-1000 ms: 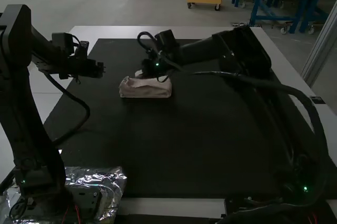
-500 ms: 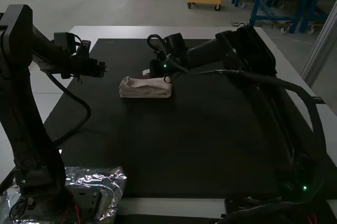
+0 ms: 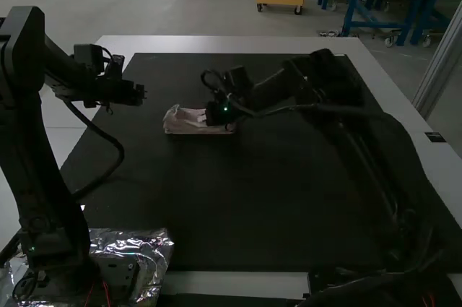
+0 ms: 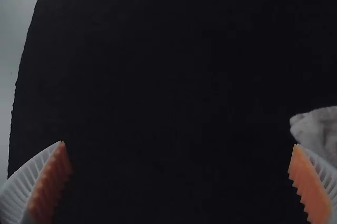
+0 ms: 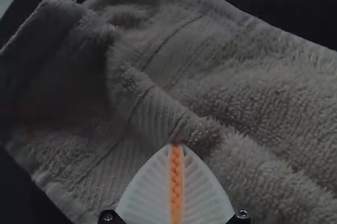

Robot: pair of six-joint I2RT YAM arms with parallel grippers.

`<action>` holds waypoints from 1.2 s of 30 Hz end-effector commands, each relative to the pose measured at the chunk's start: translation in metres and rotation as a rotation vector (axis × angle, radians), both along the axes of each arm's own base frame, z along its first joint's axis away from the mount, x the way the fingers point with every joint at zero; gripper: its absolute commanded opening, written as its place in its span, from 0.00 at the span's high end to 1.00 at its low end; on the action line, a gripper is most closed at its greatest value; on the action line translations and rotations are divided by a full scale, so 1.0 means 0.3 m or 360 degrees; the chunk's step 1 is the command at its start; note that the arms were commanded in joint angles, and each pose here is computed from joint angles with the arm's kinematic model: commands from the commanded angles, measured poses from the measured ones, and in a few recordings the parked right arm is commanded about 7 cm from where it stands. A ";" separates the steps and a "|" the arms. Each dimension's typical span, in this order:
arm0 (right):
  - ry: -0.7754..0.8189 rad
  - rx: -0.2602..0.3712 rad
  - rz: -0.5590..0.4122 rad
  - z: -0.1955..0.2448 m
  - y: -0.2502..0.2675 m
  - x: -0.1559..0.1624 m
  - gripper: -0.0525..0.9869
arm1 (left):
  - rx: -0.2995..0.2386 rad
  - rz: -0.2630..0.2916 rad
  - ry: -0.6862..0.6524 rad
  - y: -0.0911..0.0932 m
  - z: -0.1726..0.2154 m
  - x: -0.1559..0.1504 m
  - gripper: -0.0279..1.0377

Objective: Fold the towel.

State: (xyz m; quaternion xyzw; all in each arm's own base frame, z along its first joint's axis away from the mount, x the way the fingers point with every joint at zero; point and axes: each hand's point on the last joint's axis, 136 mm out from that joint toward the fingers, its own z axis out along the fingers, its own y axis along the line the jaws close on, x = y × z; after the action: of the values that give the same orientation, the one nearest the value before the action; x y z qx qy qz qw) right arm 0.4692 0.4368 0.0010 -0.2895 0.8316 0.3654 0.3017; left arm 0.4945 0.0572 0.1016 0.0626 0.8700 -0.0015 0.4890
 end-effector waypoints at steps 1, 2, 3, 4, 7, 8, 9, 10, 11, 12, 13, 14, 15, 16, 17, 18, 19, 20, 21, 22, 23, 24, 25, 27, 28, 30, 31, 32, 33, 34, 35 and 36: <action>0.0021 0.0033 0.0031 -0.004 0.049 -0.020 0.97 | 0.0024 0.0002 -0.0114 -0.008 0.111 -0.003 0.06; 0.0018 0.0052 0.0019 0.020 0.050 -0.009 0.97 | 0.0026 0.0000 -0.0124 -0.011 0.120 -0.003 0.06; 0.0013 0.0080 0.0003 0.055 0.051 0.006 0.97 | 0.0026 -0.0004 -0.0134 -0.016 0.130 -0.003 0.06; -0.0013 0.0111 -0.0007 0.107 0.051 0.025 0.97 | 0.0027 -0.0009 -0.0143 -0.021 0.140 -0.003 0.06; -0.0105 0.0179 -0.0063 0.274 0.007 0.097 0.97 | 0.0029 -0.0028 -0.0186 -0.044 0.183 -0.001 0.06; -0.0125 0.0212 -0.0100 0.338 -0.015 0.125 0.97 | 0.0030 -0.0039 -0.0208 -0.057 0.205 -0.001 0.06; -0.0160 0.0249 -0.0125 0.411 -0.035 0.150 0.97 | 0.0034 -0.0049 -0.0230 -0.069 0.228 -0.002 0.06; -0.0185 0.0269 -0.0151 0.471 -0.059 0.171 0.97 | 0.0037 -0.0064 -0.0254 -0.085 0.255 -0.004 0.06; -0.0213 0.0285 -0.0171 0.539 -0.084 0.187 0.95 | 0.0041 -0.0079 -0.0285 -0.100 0.286 -0.008 0.06; -0.0233 0.0296 -0.0192 0.602 -0.112 0.199 0.88 | 0.0046 -0.0094 -0.0319 -0.119 0.319 -0.011 0.06; -0.0251 0.0306 -0.0211 0.660 -0.141 0.209 0.82 | 0.0048 -0.0107 -0.0350 -0.137 0.351 -0.016 0.06; -0.0267 0.0314 -0.0232 0.716 -0.172 0.216 0.76 | 0.0049 -0.0121 -0.0377 -0.156 0.380 -0.022 0.06; -0.0277 0.0317 -0.0251 0.763 -0.201 0.218 0.67 | 0.0055 -0.0122 -0.0400 -0.167 0.407 -0.028 0.06; -0.0303 0.0322 -0.0269 0.818 -0.231 0.218 0.59 | 0.0062 -0.0123 -0.0429 -0.176 0.442 -0.035 0.06; -0.0321 0.0327 -0.0281 0.867 -0.257 0.211 0.51 | 0.0067 -0.0126 -0.0451 -0.186 0.471 -0.045 0.06; -0.0342 0.0319 -0.0289 0.912 -0.287 0.201 0.40 | 0.0068 -0.0127 -0.0470 -0.194 0.496 -0.053 0.06; -0.0372 0.0297 -0.0293 0.957 -0.321 0.186 0.25 | 0.0071 -0.0124 -0.0496 -0.197 0.526 -0.065 0.06; -0.0399 0.0275 -0.0299 0.997 -0.352 0.169 0.15 | 0.0073 -0.0129 -0.0523 -0.202 0.557 -0.079 0.06; -0.0421 0.0260 -0.0318 1.034 -0.387 0.155 0.11 | 0.0076 -0.0128 -0.0554 -0.203 0.590 -0.093 0.06; -0.0442 0.0268 -0.0334 1.072 -0.413 0.138 0.08 | 0.0079 -0.0128 -0.0583 -0.204 0.620 -0.108 0.06; -0.0463 0.0274 -0.0358 1.106 -0.442 0.124 0.08 | 0.0081 -0.0125 -0.0620 -0.204 0.655 -0.125 0.06; -0.0488 0.0281 -0.0387 1.147 -0.476 0.102 0.08 | 0.0087 -0.0117 -0.0656 -0.202 0.689 -0.143 0.06; -0.0509 0.0281 -0.0414 1.177 -0.513 0.080 0.08 | 0.0092 -0.0108 -0.0677 -0.200 0.714 -0.160 0.06; -0.0555 0.0306 -0.0464 1.245 -0.582 0.018 0.08 | 0.0096 -0.0103 -0.0701 -0.200 0.753 -0.195 0.06; -0.0602 0.0332 -0.0495 1.286 -0.611 -0.015 0.08 | 0.0098 -0.0098 -0.0708 -0.197 0.769 -0.213 0.06; -0.0659 0.0407 -0.0554 1.342 -0.669 -0.081 0.08 | 0.0098 -0.0094 -0.0728 -0.197 0.802 -0.256 0.06; -0.0691 0.0449 -0.0582 1.374 -0.698 -0.122 0.08 | 0.0100 -0.0094 -0.0745 -0.198 0.816 -0.276 0.06; -0.0723 0.0476 -0.0603 1.396 -0.726 -0.163 0.08 | 0.0096 -0.0099 -0.0771 -0.206 0.834 -0.300 0.06; -0.0758 0.0501 -0.0645 1.418 -0.766 -0.201 0.08 | 0.0093 -0.0092 -0.0807 -0.206 0.859 -0.327 0.06; -0.0794 0.0517 -0.0667 1.432 -0.801 -0.242 0.08 | 0.0089 -0.0074 -0.0840 -0.203 0.878 -0.353 0.06; -0.0834 0.0529 -0.0696 1.443 -0.840 -0.280 0.08 | 0.0086 -0.0067 -0.0871 -0.202 0.895 -0.379 0.06; -0.0874 0.0541 -0.0742 1.456 -0.884 -0.318 0.08 | 0.0084 -0.0063 -0.0897 -0.202 0.905 -0.404 0.06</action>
State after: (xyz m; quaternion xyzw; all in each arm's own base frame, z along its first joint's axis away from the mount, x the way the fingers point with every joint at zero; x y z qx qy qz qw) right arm 0.3989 0.2052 0.4162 -0.1604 0.7106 0.3411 0.5941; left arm 0.3922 -0.0056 0.3608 0.1045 0.7141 0.0262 0.6918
